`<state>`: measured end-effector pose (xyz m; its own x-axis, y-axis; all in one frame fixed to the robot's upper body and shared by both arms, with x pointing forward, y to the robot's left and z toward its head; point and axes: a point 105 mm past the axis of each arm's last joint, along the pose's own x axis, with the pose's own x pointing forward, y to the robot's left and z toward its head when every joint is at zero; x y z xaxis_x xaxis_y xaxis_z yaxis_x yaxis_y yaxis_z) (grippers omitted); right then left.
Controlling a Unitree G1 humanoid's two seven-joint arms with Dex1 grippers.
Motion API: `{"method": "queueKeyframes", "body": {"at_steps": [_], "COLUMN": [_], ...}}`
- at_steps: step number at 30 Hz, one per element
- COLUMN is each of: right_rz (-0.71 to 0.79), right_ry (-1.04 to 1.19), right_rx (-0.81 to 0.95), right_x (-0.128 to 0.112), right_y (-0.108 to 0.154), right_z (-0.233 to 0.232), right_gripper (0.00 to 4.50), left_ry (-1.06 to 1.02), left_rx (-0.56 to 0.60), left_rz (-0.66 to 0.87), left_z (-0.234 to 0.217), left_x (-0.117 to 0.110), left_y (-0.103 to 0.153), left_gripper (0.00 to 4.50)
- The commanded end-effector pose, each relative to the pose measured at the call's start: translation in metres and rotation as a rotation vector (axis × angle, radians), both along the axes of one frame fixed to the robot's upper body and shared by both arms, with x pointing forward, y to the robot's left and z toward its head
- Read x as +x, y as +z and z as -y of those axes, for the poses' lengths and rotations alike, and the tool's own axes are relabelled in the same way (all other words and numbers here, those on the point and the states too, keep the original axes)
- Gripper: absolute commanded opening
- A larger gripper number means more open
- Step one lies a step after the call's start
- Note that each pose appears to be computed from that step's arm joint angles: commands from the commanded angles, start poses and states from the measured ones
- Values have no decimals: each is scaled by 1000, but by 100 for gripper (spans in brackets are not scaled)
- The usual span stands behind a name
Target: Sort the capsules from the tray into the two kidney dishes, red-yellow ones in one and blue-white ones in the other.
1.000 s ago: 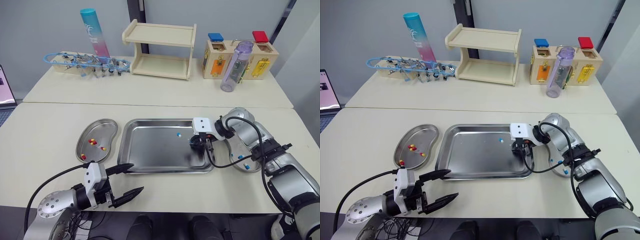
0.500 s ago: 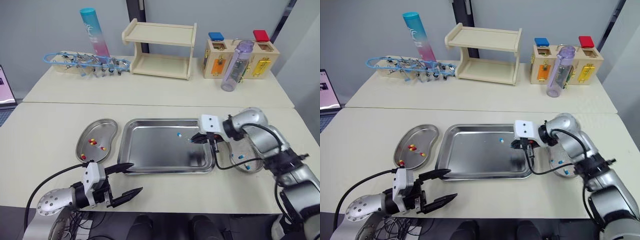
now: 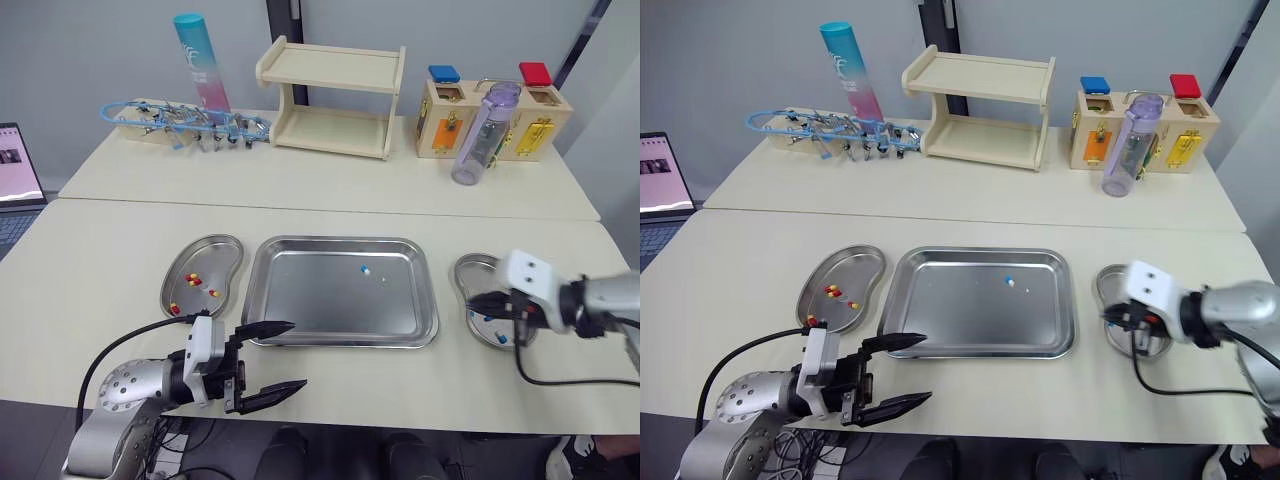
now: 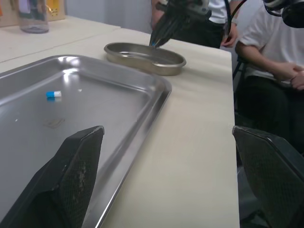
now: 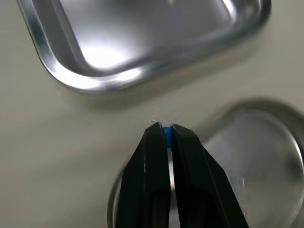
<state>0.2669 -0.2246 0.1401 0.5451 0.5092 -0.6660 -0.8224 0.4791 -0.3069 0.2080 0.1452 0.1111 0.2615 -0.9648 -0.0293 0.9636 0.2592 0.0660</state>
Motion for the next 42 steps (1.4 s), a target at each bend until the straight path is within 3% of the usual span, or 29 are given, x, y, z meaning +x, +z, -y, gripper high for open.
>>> {"method": "queueKeyframes", "body": {"at_steps": [1, 3, 14, 18, 27, 31, 36, 42], "right_rz": [78, 81, 133, 158, 272, 249, 199, 141], "right_ry": [-81, -108, -83, -50, 66, 18, -208, -340], "right_rx": [-51, -38, -26, -38, 56, 83, 101, 85], "right_x": [5, 6, 12, 13, -4, -22, -36, -55], "right_y": [12, 11, 24, 28, 40, 35, 18, -9], "right_z": [17, 19, 14, 11, 2, 22, 76, 117], "right_gripper": [2, 2, 315, 448, 448, 448, 448, 448], "left_ry": [-58, -77, -85, -69, 157, 484, 889, 1039], "left_rx": [-21, -22, -27, -28, -46, -47, 25, 132], "left_rz": [32, 36, 39, 37, 45, 20, -13, -71], "left_z": [8, 11, 22, 22, -15, -76, -181, -242], "left_x": [-1, 0, -2, -2, 10, 27, 22, -1], "left_y": [11, 13, 16, 15, 28, 32, 26, 11], "left_gripper": [450, 450, 450, 450, 450, 450, 450, 450]}}
